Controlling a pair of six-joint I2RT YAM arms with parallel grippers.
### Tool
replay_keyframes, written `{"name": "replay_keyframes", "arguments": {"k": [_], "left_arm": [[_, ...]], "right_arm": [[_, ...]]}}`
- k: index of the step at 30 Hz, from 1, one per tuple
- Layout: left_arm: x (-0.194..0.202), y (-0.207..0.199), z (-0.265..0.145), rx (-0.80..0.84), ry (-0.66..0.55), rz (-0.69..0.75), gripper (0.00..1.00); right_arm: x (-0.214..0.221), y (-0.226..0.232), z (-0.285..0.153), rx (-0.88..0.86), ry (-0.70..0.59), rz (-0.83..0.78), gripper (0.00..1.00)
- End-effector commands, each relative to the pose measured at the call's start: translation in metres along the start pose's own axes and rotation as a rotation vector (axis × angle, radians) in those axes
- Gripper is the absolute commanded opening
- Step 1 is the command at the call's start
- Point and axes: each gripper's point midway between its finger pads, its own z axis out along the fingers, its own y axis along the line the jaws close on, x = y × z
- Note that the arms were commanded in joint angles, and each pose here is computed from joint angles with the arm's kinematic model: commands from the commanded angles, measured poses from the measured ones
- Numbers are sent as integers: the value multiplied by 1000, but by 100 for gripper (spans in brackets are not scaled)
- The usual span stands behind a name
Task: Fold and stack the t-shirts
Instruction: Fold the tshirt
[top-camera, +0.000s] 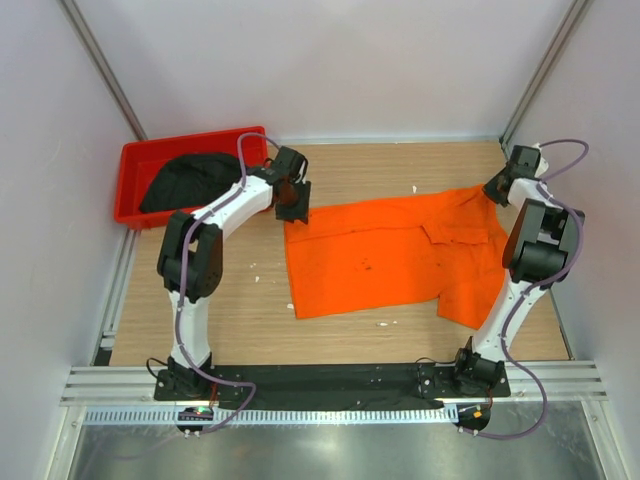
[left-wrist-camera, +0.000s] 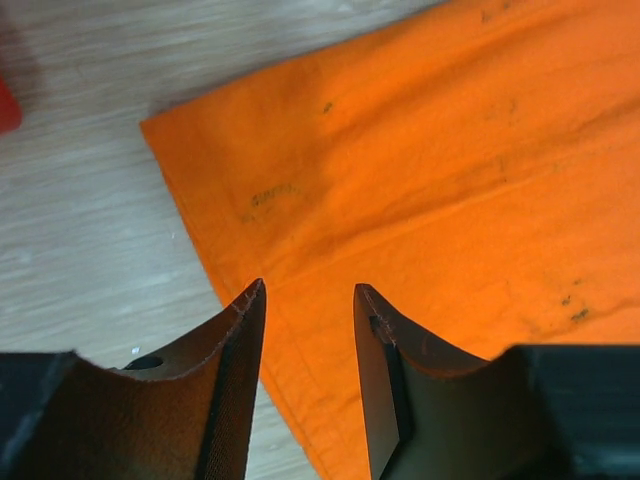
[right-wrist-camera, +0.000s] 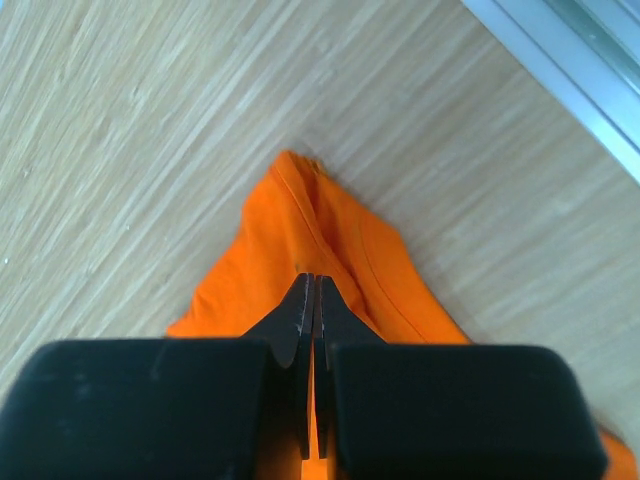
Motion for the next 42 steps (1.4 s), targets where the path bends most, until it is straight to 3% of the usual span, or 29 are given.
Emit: {"name": "replay_keyframes", "arguments": {"k": [1,15,21,27,31,33,37,42], "left_arm": [[-31,-11,9,39,-79,-8,41],[-13,18,76,-45,53,-78,38],[-21,26,87,-63,73,-62,39],[-55,-5,39,-7,-30,-32,53],[-63,-40,-4,54,-84,12,56],[-65,-51,-26,86,-101,17,57],[-53,-69,-49,138,-97,44,56],[-28,-77,-57,202,-56,45,52]], "right_arm": [[-28,29,7,-62,-76,14,1],[-7,-14,61,158,-17,35,1],[-26,4,81,138,6,-20,2],[-73,22,26,176,-35,-100,17],[-108,21,-48,210,-121,-144,41],[-98,10,-64,241,-107,-153,48],[-59,22,-82,126,-6,-131,50],[14,40,-88,-24,178,-119,45]]}}
